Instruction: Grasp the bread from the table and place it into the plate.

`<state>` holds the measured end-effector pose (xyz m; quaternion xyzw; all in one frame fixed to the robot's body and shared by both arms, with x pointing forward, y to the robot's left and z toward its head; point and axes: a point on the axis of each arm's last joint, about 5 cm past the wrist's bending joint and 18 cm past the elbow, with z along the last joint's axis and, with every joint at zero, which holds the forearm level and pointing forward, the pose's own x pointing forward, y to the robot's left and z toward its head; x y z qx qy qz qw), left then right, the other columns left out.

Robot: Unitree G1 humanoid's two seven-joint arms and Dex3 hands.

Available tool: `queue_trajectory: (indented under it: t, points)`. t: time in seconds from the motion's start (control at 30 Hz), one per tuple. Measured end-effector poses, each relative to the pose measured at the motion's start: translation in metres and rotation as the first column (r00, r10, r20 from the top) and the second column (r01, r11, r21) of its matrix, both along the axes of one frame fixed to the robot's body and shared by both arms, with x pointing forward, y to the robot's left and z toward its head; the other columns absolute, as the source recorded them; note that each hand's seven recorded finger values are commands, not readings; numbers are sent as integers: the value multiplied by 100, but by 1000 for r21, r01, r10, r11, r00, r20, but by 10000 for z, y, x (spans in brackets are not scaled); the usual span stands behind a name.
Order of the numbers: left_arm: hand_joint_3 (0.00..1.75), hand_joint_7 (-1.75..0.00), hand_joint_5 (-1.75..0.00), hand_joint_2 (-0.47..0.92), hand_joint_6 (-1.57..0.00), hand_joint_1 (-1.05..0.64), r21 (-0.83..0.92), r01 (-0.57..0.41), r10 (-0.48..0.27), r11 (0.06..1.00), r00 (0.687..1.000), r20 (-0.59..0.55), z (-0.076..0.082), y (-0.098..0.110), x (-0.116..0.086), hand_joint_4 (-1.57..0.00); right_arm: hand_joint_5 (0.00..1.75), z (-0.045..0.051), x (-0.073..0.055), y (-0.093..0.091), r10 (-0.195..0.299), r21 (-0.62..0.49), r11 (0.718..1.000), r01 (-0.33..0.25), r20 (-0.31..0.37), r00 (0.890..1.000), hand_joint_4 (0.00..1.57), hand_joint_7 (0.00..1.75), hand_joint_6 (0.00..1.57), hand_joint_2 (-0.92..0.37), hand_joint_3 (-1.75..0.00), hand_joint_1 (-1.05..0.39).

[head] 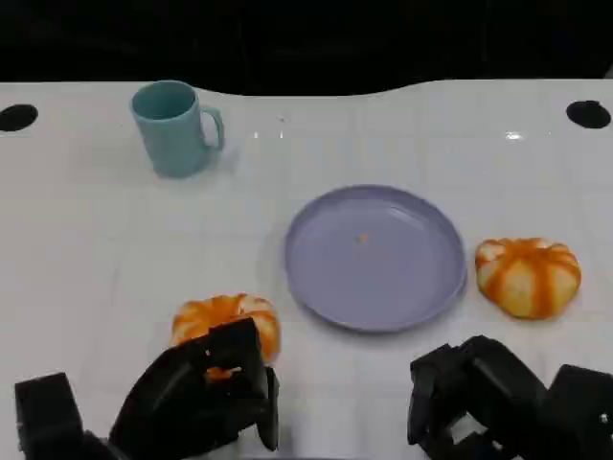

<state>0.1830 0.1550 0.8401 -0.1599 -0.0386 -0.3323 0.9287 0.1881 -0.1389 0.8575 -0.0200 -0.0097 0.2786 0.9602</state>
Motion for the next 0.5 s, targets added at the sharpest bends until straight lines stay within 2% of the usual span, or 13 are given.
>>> queue_trajectory:
  t: [0.5]
  points:
    - [7, -175, -175, 92, -63, -69, 0, -1, 1, 1000, 1000, 0, 0, 3, 4, -81, 129, 8, 15, 3, 1, 0, 1000, -1, 7, 1000, 156, 107, 157, -8, -137, -105]
